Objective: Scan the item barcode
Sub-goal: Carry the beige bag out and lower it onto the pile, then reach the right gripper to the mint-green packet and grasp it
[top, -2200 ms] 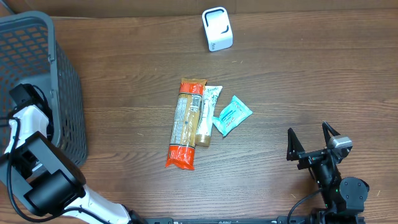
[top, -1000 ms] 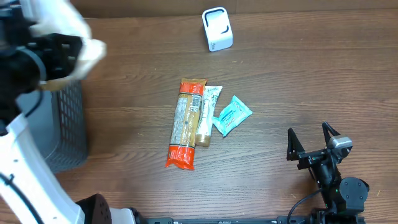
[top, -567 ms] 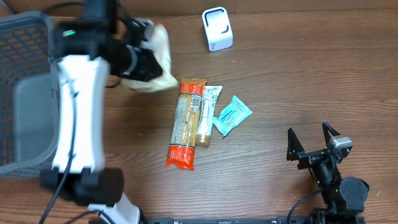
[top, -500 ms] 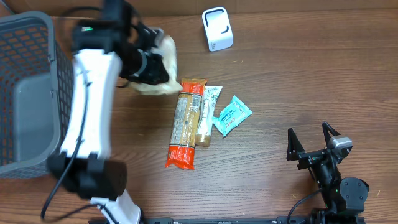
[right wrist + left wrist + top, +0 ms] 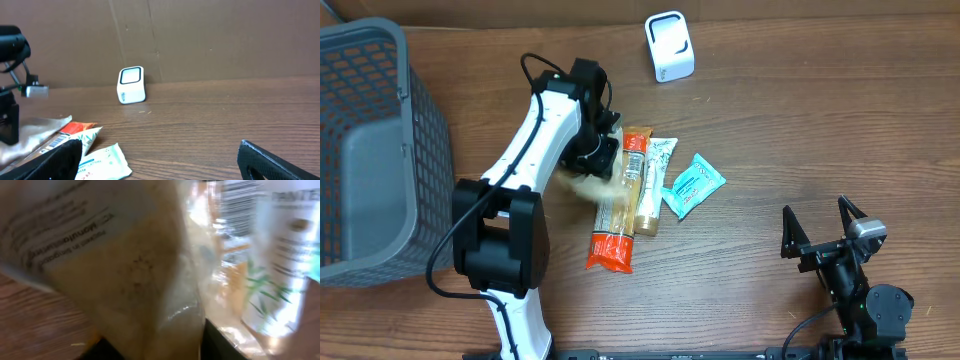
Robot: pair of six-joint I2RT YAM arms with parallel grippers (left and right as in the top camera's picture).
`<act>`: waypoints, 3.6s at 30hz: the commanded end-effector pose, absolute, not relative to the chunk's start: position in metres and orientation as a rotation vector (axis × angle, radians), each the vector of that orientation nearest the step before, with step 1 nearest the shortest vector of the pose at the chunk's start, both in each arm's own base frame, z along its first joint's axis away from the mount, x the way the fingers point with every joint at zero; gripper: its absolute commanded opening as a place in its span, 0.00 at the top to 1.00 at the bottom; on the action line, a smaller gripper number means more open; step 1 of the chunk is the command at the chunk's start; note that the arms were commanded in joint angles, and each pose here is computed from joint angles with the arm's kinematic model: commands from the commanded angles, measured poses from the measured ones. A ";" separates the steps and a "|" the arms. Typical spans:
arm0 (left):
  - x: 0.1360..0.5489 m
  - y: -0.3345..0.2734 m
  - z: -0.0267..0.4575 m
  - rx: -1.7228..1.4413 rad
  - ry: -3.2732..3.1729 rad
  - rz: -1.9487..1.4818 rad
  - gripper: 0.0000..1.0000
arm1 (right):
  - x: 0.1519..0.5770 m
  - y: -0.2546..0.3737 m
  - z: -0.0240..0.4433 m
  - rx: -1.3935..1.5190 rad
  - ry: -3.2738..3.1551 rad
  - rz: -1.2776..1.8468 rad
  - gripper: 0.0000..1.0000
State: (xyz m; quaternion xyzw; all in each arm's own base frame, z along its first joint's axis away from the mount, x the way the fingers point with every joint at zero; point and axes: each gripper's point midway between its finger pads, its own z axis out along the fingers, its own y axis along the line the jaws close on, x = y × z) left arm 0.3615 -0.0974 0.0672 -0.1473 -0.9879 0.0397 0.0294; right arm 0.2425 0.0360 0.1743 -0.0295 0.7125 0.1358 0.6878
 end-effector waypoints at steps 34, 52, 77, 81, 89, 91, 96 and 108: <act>0.361 -0.054 0.404 -0.324 -3.912 0.203 0.01 | 0.239 0.055 0.174 0.003 1.619 0.546 0.00; 0.355 -0.037 0.396 -0.248 -3.878 0.040 0.00 | 0.322 0.125 0.199 0.025 2.364 1.062 0.00; 0.355 -0.037 0.396 -0.248 -3.878 0.040 0.00 | 0.331 0.187 0.071 0.772 2.797 0.739 0.20; 0.355 -0.037 0.396 -0.248 -3.878 0.040 0.00 | 0.326 0.195 0.062 0.870 2.758 0.604 0.26; 0.355 -0.037 0.396 -0.248 -3.878 0.040 0.00 | 0.325 0.224 0.029 0.839 2.813 0.620 0.42; 0.355 -0.037 0.396 -0.248 -3.878 0.040 0.00 | 0.324 0.229 0.022 0.829 2.826 0.629 0.42; 0.355 -0.037 0.396 -0.248 -3.878 0.040 0.01 | 0.317 0.232 0.005 0.814 2.868 0.579 0.42; 0.355 -0.037 0.396 -0.248 -3.878 0.040 0.01 | 0.310 0.240 -0.018 0.627 2.964 0.566 0.73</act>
